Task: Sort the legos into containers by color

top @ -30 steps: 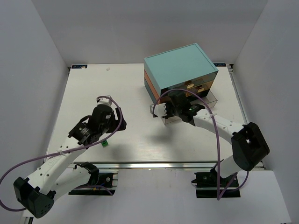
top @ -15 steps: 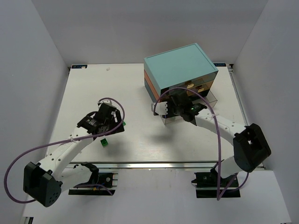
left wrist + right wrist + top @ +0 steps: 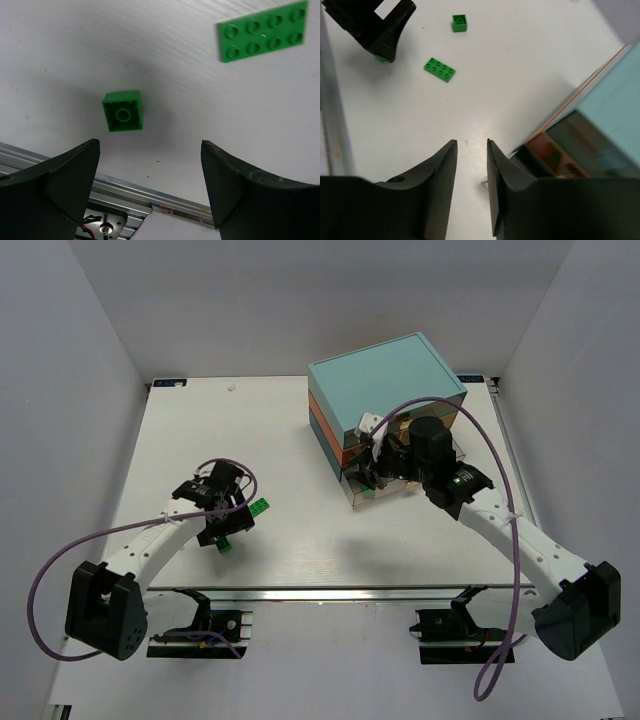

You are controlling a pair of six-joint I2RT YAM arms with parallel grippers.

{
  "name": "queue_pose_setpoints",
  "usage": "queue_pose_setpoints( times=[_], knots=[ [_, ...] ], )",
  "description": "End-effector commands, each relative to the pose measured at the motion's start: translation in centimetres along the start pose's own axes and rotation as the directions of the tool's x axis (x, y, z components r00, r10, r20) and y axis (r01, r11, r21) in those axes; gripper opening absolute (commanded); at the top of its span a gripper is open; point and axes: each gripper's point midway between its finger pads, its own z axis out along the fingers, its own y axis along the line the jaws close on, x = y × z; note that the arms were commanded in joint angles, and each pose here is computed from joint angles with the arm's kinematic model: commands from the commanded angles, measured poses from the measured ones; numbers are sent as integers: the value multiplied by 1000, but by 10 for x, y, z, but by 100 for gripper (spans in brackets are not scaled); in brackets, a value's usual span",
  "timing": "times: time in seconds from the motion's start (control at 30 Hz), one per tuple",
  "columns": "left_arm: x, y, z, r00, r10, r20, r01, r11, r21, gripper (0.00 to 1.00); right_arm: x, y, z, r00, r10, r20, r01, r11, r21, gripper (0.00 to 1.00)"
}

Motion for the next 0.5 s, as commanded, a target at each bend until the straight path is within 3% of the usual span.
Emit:
queue_pose_setpoints(
  times=[0.0, 0.07, 0.27, 0.47],
  knots=[
    [-1, 9, 11, 996, -89, -13, 89, 996, -32, 91, 21, 18, 2, 984, 178, -14, -178, 978, -111, 39],
    [9, 11, 25, 993, -89, -79, 85, 995, -52, 91, 22, 12, -6, 982, 189, 2, -188, 978, -88, 39],
    [13, 15, 44, 986, -111, -126, 103, 992, -72, 90, 10, 2, -24, 984, 168, 65, -166, 985, -43, 40],
    [15, 18, 59, 982, -114, -154, 99, 990, -98, 72, 8, -5, -32, 982, 170, 83, -168, 985, -24, 38]
  ],
)
